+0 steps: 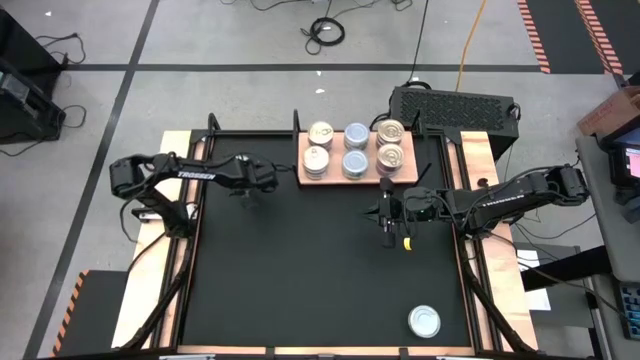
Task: Stack canned seafood by type on shelf
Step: Stack the green tuna can on top of the other green tuna cans on the shelf
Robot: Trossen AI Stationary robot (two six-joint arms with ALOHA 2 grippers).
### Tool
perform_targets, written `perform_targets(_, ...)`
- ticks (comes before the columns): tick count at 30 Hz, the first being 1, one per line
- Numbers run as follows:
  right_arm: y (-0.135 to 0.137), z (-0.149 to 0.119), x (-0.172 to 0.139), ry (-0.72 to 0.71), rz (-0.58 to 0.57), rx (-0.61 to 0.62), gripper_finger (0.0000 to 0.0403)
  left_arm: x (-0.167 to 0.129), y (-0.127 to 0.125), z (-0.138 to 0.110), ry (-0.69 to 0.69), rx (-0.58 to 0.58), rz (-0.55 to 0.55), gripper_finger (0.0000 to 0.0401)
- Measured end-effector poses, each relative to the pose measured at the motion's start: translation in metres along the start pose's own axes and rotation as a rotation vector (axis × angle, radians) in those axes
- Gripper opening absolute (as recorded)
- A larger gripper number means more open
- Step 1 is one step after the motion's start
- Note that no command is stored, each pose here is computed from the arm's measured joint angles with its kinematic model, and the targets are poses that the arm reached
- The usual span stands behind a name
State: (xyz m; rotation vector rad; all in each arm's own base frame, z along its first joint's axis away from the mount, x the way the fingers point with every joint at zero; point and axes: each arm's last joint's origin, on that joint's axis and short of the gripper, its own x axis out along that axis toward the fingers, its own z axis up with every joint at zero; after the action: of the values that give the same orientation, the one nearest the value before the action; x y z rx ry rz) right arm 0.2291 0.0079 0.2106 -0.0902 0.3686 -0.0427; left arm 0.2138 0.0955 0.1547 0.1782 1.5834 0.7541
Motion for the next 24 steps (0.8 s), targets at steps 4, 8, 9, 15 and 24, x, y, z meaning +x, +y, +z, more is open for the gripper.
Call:
perform_targets(4,0.0,0.0,0.0,0.0,0.0,0.0,0.0,-0.022,-0.004,0.0,-0.013,0.007,0.003,0.0001)
perform_targets(8,0.0,0.0,0.0,0.0,0.0,0.0,0.0,-0.046,-0.008,0.001,-0.054,0.02,0.002,0.0)
perform_targets(9,0.0,0.0,0.0,0.0,0.0,0.0,0.0,-0.051,-0.008,0.0,-0.05,0.025,0.007,0.0)
perform_targets(15,0.0,0.0,0.0,-0.001,0.0,0.0,0.0,-0.078,0.003,-0.003,0.007,0.037,0.096,0.0)
perform_targets(24,0.0,0.0,0.0,-0.001,0.0,-0.001,0.0,-0.111,0.016,0.002,-0.017,0.038,0.126,0.0)
